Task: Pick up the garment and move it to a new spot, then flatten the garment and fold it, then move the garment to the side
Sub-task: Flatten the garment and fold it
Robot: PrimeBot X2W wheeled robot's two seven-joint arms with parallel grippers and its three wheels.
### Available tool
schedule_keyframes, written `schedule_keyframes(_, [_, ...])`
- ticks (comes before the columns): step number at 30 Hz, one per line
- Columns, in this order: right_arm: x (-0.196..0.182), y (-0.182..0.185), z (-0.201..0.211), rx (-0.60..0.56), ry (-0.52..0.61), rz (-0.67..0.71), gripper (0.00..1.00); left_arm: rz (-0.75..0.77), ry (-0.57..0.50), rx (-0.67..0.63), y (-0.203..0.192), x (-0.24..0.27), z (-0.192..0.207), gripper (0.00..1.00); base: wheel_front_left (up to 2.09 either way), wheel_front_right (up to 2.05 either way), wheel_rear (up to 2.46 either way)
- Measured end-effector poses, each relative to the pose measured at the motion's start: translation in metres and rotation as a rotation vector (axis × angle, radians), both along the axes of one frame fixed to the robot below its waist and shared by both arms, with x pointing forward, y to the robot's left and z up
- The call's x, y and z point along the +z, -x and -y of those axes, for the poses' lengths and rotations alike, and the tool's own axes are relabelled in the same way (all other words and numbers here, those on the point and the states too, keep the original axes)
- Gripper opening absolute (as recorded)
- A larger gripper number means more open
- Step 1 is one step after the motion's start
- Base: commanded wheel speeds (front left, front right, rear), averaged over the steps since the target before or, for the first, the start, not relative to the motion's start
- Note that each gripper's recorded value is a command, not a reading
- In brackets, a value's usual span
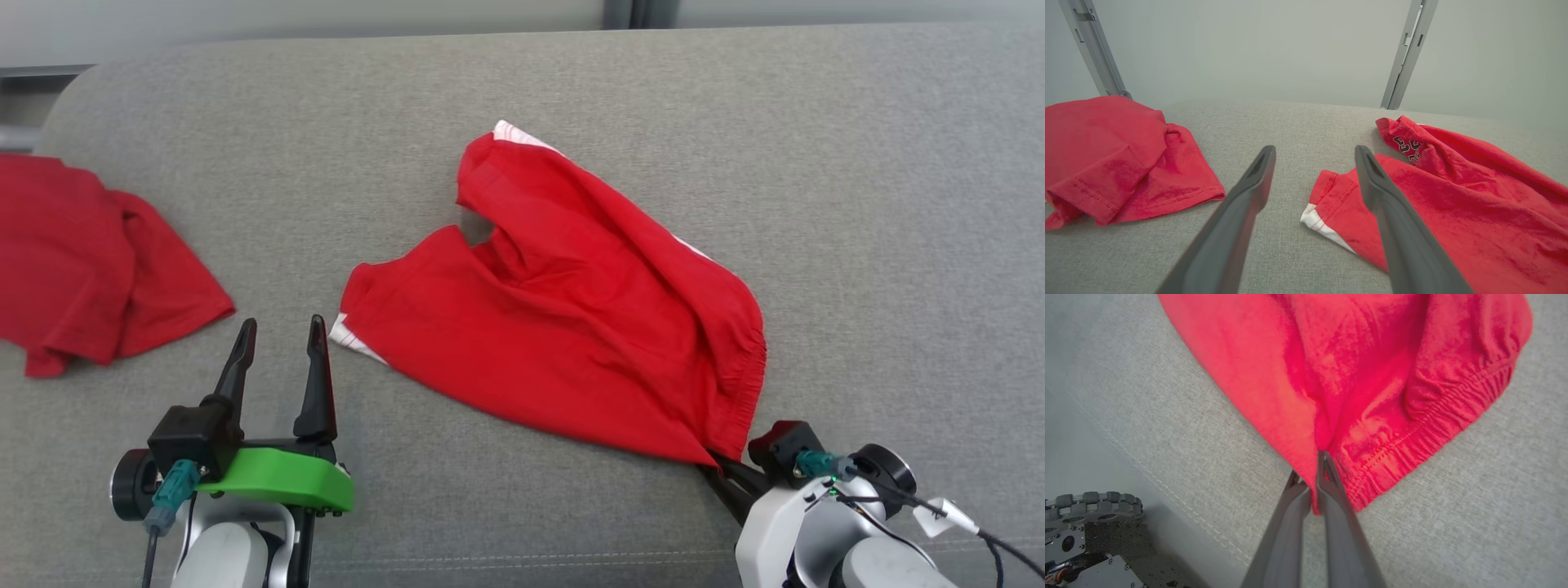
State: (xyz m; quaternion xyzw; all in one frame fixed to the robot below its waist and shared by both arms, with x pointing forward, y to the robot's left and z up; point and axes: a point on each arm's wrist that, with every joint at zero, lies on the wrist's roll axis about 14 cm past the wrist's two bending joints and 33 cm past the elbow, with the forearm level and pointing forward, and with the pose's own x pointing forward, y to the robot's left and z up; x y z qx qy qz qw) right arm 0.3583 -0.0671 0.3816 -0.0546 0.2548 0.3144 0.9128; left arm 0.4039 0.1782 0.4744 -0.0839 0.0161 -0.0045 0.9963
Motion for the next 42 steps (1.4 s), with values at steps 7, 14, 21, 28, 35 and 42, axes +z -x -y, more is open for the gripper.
schedule_keyframes(7, [0.019,0.016,0.018,-0.022,-0.008,-0.134,0.0,0.011,-0.005,-0.039,-0.011,0.001,0.012,1.0,0.0,0.0,0.0])
schedule_keyframes(14, [0.07,0.011,0.028,-0.102,-0.197,-0.209,0.0,0.016,-0.009,-0.08,-0.022,0.001,0.025,1.0,0.0,0.0,0.0])
schedule_keyframes(21, [0.1,-0.034,0.055,-0.207,-0.395,-0.277,0.0,0.02,-0.012,-0.119,-0.035,0.001,0.036,1.0,0.0,0.0,0.0])
schedule_keyframes(28, [0.088,-0.1,0.086,-0.353,-0.5,-0.362,0.0,0.026,-0.006,-0.154,-0.048,0.0,0.047,1.0,0.0,0.0,0.0])
schedule_keyframes(35, [0.069,-0.157,0.091,-0.449,-0.547,-0.385,0.0,0.01,0.004,-0.145,-0.054,-0.009,0.045,1.0,0.0,0.0,0.0])
schedule_keyframes(42, [0.046,-0.184,0.069,-0.459,-0.521,-0.349,1.0,-0.019,-0.002,-0.114,-0.054,-0.021,0.034,1.0,0.0,0.0,0.0])
